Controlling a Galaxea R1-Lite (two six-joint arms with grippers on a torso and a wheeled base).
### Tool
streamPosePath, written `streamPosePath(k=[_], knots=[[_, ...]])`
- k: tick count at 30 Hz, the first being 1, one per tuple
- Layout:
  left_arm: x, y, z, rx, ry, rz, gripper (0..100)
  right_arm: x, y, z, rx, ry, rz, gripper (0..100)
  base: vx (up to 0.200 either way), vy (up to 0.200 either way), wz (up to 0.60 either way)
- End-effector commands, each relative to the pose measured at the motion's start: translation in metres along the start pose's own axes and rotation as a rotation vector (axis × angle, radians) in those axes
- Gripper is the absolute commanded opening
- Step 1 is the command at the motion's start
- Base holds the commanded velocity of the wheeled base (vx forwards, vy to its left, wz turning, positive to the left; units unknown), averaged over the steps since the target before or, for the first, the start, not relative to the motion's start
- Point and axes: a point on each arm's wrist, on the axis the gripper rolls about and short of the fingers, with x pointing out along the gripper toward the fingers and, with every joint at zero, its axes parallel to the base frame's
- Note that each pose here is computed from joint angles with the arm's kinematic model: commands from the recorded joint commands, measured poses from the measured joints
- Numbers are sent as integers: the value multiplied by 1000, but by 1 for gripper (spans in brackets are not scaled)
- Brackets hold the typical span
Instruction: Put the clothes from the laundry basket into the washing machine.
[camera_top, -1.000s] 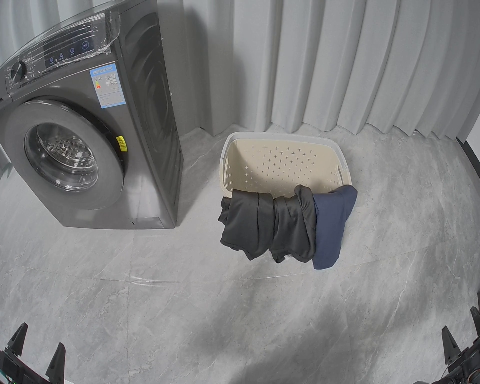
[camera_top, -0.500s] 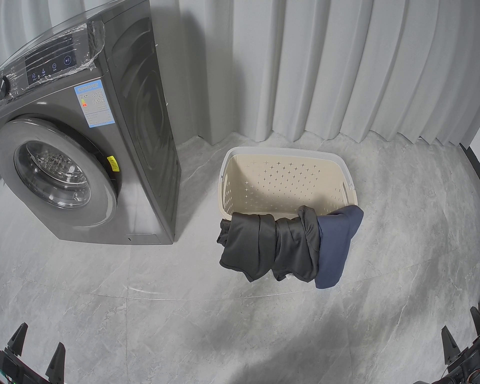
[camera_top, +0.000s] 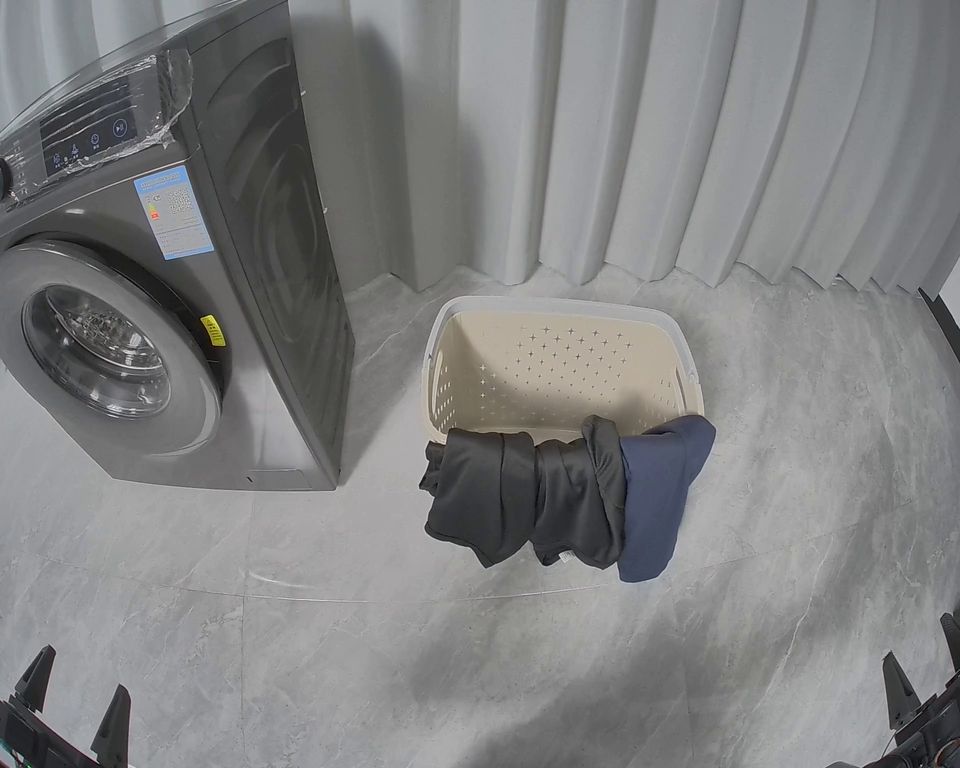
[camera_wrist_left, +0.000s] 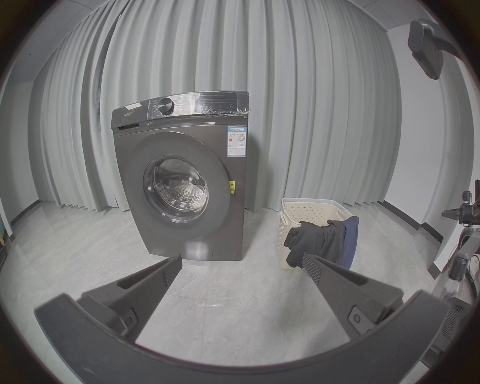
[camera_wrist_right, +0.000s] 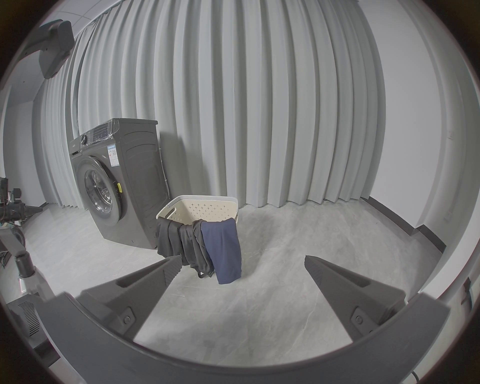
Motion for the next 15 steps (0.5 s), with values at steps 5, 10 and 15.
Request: streamPosePath(k=[5,10,15], knots=[[0,0,-5,0,1,0,100,0,0,-5,-1,0,0,100,0,0,0],[0,0,-5,0,1,0,100,0,0,-5,0,0,0,100,40,0,0],[0,0,-5,0,1,0,100,0,0,-5,-1,0,0,100,200,0,0]])
